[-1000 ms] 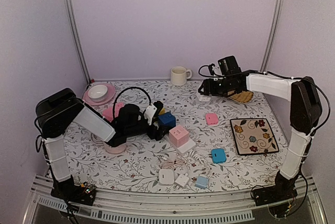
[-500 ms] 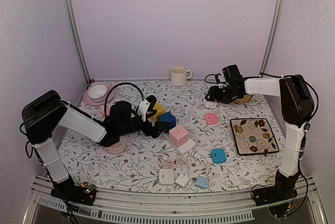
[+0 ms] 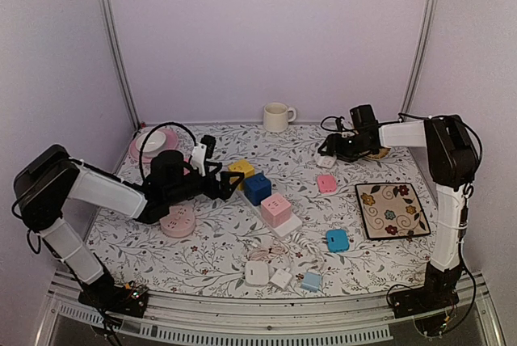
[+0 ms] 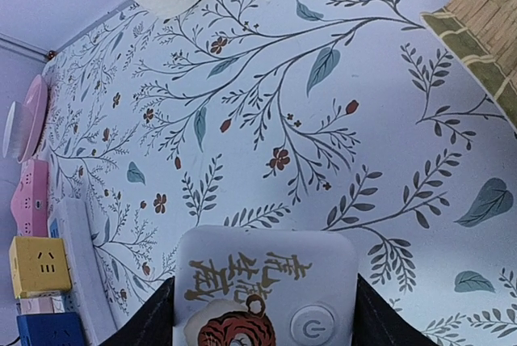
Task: Pull the plug off the socket
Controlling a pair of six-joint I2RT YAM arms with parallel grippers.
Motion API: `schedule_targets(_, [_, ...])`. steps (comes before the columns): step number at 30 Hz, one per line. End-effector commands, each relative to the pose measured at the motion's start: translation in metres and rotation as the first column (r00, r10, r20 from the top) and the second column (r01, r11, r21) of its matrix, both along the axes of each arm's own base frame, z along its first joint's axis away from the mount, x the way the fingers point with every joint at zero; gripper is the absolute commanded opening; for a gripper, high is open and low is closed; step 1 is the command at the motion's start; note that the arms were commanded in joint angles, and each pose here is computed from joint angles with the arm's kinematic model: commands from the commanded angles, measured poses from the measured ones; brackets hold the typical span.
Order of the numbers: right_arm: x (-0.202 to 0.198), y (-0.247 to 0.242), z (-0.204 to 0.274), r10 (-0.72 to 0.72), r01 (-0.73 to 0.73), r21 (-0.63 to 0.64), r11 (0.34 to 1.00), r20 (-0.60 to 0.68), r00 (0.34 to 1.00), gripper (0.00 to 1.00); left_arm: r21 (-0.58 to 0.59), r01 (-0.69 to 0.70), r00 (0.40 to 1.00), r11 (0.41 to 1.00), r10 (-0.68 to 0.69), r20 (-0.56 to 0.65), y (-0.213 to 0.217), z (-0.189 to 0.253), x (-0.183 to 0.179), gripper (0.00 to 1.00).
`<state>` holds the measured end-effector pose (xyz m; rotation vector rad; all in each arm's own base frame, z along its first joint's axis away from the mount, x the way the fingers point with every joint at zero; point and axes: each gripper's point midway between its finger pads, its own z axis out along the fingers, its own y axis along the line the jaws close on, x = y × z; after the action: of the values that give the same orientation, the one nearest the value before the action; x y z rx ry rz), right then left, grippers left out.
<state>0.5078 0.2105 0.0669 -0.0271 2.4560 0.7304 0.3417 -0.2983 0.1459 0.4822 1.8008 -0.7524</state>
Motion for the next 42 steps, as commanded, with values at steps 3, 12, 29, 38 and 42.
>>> schedule_targets(3, [-0.001, -0.012, -0.009, -0.033, 0.033, -0.002, 0.999, -0.017, 0.999, 0.72, -0.067, -0.010, 1.000, 0.998, 0.010, 0.004, 0.010, 0.014, -0.005, 0.97])
schedule_targets(12, [-0.009, -0.031, 0.004, -0.091, 0.091, -0.063, 0.994, 0.014, 0.996, 0.89, -0.074, -0.013, 1.000, 0.997, 0.011, -0.025, 0.012, 0.023, -0.004, 0.97])
schedule_targets(29, [-0.067, -0.006, 0.047, -0.047, 0.066, -0.193, 0.979, 0.101, 0.994, 0.92, -0.092, -0.067, 0.967, 0.993, 0.042, -0.253, 0.014, -0.014, 0.003, 0.94])
schedule_targets(38, [-0.140, 0.069, 0.051, 0.161, -0.130, -0.261, 0.957, 0.101, 0.982, 0.95, -0.063, -0.129, 0.902, 0.990, 0.090, -0.423, 0.013, -0.042, 0.006, 0.90])
schedule_targets(42, [-0.167, 0.093, 0.053, 0.228, -0.195, -0.274, 0.942, 0.095, 0.969, 0.96, -0.040, -0.133, 0.893, 0.990, 0.102, -0.439, 0.009, -0.045, 0.004, 0.91])
